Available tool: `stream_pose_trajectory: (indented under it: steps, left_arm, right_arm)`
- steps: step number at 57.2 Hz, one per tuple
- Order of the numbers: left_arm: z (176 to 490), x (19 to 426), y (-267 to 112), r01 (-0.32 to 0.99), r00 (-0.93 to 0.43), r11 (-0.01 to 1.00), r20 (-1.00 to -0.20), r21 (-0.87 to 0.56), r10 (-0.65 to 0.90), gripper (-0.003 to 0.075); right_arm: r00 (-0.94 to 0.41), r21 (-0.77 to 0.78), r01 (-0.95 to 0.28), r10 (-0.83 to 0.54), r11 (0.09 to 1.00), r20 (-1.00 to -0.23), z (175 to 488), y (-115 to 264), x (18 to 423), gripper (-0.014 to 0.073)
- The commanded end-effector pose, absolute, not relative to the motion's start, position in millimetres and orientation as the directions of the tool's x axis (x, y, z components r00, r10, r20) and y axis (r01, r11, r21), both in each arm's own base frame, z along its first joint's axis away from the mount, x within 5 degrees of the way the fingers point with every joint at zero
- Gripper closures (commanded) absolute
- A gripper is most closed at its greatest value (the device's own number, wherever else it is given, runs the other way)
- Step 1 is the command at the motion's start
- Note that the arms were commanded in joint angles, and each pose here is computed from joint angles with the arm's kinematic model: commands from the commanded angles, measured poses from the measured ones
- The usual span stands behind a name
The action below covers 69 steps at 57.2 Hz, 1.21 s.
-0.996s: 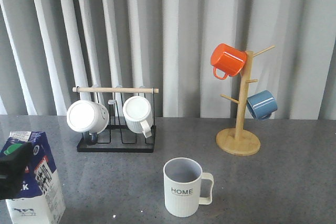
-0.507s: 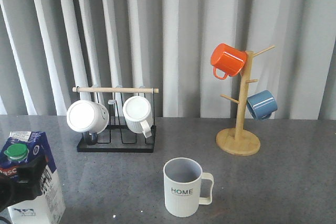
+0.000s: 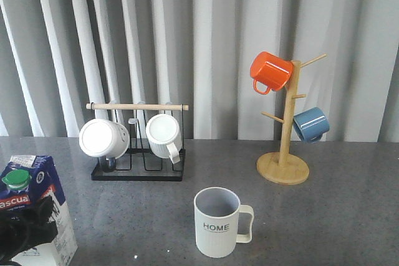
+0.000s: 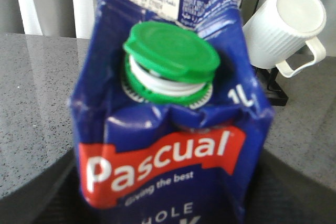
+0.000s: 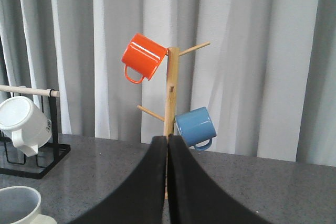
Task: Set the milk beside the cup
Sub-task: 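Lift the milk carton with the left gripper and carry it toward the mug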
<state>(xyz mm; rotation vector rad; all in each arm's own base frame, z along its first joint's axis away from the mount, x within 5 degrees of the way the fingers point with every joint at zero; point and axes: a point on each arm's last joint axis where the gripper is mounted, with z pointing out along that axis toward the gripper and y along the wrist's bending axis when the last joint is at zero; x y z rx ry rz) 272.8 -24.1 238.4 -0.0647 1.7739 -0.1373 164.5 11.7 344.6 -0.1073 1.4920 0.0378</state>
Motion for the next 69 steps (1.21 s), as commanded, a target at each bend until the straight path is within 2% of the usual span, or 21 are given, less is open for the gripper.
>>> stream_pose_trajectory:
  steps: [1,12,23,38,46,56,62,69]
  left_arm:
    - [264,277,-23,0.037,-0.049,0.985,-0.985,-0.167,-0.165,0.0390]
    - [266,277,-23,0.039,-0.035,0.986,-0.986,-0.165,-0.164,0.0541]
    - [265,277,-23,0.038,-0.046,0.986,-0.986,-0.165,-0.163,0.0617]
    - [265,276,-23,0.032,-0.066,0.978,-0.976,-0.208,-0.206,0.0627]
    - [278,267,-27,0.003,-0.021,0.971,-0.971,-0.239,-0.239,0.0627]
    - [308,254,-43,-0.155,0.054,0.944,-0.956,-0.293,-0.288,0.0627]
    - [325,249,-68,-0.184,0.047,0.959,-0.977,-0.214,-0.209,0.0627]
    - [345,247,-107,-0.107,0.071,0.984,-0.988,-0.141,-0.134,0.0627]
  right_arm:
    - [0.176,-0.056,-0.098,-0.038,0.994,-0.984,360,12,163,0.0604]
    - [0.176,-0.056,-0.098,-0.038,0.994,-0.984,360,12,163,0.0604]
    - [0.176,-0.056,-0.098,-0.038,0.994,-0.984,360,12,163,0.0604]
    - [0.176,-0.056,-0.098,-0.038,0.994,-0.984,360,12,163,0.0604]
    - [0.176,-0.056,-0.098,-0.038,0.994,-0.984,360,12,163,0.0604]
    - [0.176,-0.056,-0.098,-0.038,0.994,-0.984,360,12,163,0.0604]
    - [0.176,-0.056,-0.098,-0.038,0.994,-0.984,360,12,163,0.0604]
    - [0.176,-0.056,-0.098,-0.038,0.994,-0.984,360,12,163,0.0604]
